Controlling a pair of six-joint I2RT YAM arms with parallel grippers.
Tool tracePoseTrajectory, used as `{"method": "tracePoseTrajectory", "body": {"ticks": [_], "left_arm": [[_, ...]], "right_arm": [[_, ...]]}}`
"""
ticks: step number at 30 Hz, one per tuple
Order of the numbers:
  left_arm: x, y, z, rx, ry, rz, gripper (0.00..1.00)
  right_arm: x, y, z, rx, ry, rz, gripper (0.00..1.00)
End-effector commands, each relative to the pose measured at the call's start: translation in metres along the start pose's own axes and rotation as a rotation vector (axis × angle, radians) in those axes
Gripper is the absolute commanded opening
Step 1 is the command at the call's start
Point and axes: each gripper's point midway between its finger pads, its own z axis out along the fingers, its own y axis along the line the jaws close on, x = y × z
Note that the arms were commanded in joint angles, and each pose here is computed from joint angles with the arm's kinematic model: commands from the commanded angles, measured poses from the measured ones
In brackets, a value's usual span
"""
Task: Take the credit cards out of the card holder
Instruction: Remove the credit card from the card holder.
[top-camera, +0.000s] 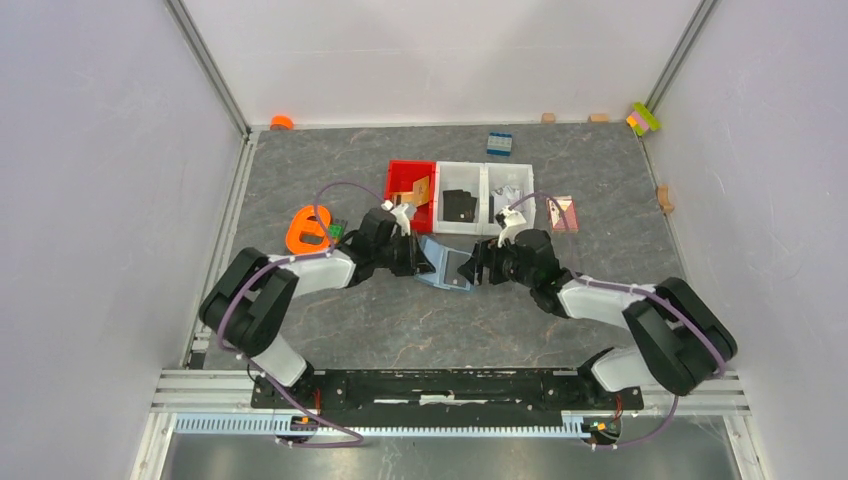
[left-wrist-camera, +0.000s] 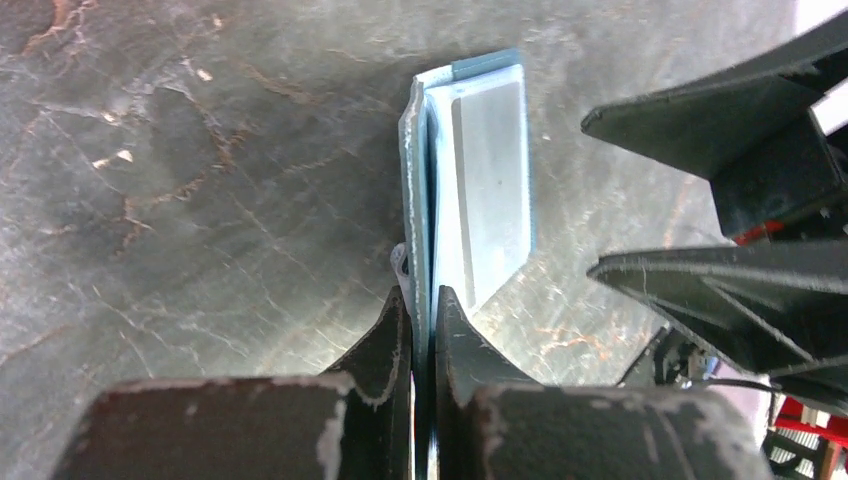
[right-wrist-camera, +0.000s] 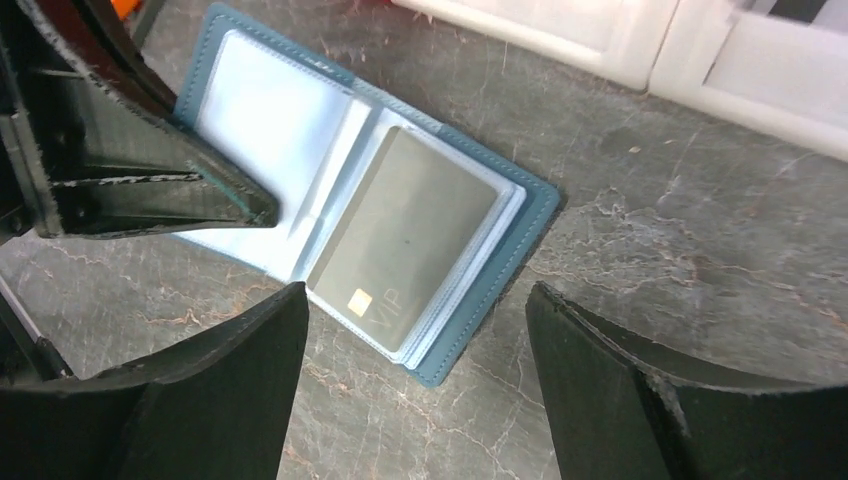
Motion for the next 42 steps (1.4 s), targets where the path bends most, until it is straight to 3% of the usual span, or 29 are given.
{"method": "tracePoseTrajectory", "body": {"ticks": [1,8,19,28,36,42], "left_arm": [[-0.027,-0.048,-0.031,0.181,-0.146,0.064,0.02],[-0.041,-0.085,-0.080,0.343,-0.334,0.137,0.02],[-0.042,-0.124,-0.132,0.543,-0.494,0.240,0.02],[-0.043,-0.125,-0.135,0.559,-0.513,0.245,0.02],[-0.042,-0.124,-0.132,0.547,-0.498,0.242,0.02],[-0.041,-0.124,-0.131,0.551,-0.491,0.243,0.02]], "right_arm": [[-0.024,-0.003,-0.017,0.047,-0.120,-0.054,0.85],[-0.050,0.007,-0.045,0.017,-0.294,-0.093,0.88],[-0.066,0.078,-0.086,-0.385,-0.495,-0.157,0.87],[-0.071,0.098,-0.120,-0.504,-0.621,-0.178,0.66],[-0.073,0.096,-0.124,-0.496,-0.649,-0.181,0.30],[-0.071,0.100,-0.119,-0.519,-0.616,-0.179,0.31]]}}
